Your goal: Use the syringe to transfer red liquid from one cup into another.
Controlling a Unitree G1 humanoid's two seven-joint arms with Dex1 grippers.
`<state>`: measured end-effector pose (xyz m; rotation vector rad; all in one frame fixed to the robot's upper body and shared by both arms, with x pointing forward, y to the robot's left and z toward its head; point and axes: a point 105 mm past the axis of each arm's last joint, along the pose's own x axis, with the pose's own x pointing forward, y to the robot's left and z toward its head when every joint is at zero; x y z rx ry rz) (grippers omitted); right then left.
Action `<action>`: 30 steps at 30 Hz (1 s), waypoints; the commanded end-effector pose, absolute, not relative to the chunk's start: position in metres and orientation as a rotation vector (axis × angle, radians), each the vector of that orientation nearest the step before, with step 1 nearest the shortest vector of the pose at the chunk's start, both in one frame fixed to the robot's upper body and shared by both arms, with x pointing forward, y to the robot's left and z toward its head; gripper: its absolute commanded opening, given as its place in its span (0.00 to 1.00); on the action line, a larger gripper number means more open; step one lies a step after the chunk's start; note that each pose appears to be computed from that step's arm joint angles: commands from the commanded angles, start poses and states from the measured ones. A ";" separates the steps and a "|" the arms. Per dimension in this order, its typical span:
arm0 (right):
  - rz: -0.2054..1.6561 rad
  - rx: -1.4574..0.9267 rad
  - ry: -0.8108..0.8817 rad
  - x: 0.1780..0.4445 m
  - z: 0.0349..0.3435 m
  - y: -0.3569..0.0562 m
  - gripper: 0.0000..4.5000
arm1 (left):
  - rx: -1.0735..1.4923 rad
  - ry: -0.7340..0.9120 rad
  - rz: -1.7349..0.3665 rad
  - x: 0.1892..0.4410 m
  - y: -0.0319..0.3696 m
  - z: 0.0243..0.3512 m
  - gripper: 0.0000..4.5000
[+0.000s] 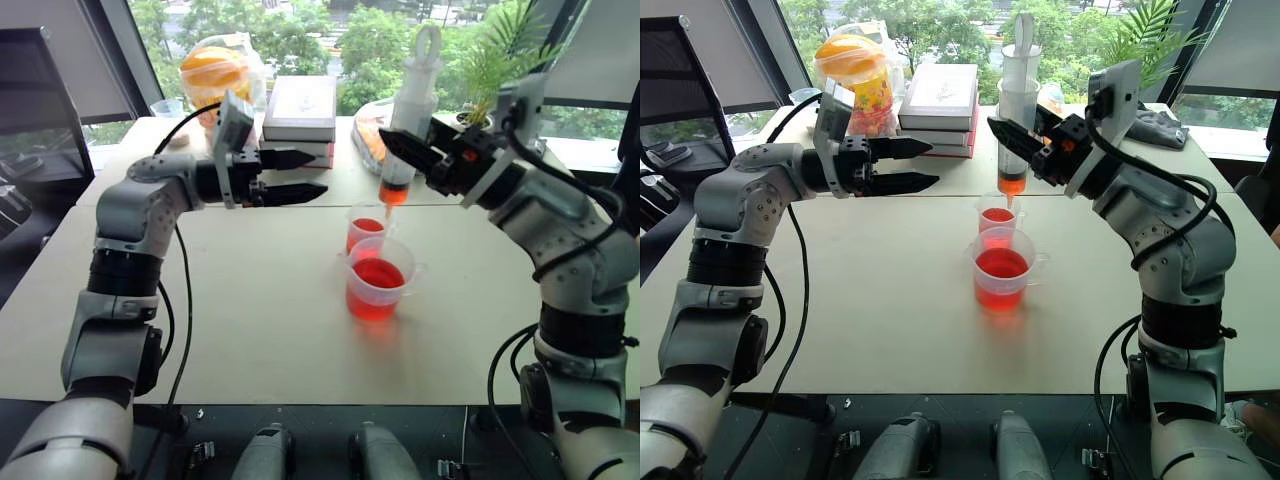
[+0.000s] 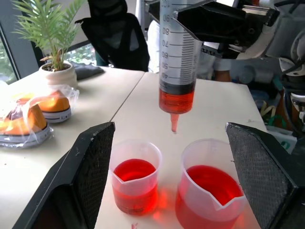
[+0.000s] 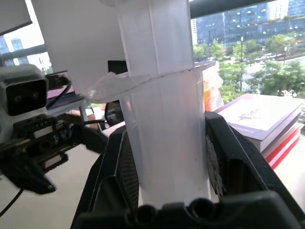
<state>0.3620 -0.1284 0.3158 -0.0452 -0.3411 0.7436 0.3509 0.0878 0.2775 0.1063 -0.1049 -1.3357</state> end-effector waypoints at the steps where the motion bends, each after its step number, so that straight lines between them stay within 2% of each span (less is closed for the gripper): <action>1: 0.713 -0.058 -0.387 0.384 0.312 -0.131 0.34 | 0.131 -0.167 -1.325 0.346 0.090 0.290 0.85; 6: 0.708 -0.047 -0.365 0.402 0.286 -0.127 0.34 | 0.142 -0.196 -1.303 0.350 0.087 0.296 0.85; 9: 0.700 -0.036 -0.355 0.407 0.275 -0.125 0.34 | 0.147 -0.259 -1.278 0.360 0.075 0.314 0.85; 17: 0.707 -0.016 -0.364 0.403 0.272 -0.119 0.34 | 0.146 -0.355 -1.298 0.376 0.034 0.343 0.85; 30: 0.715 -0.025 -0.352 0.398 0.266 -0.113 0.34 | 0.125 -0.340 -1.341 0.388 -0.002 0.343 0.85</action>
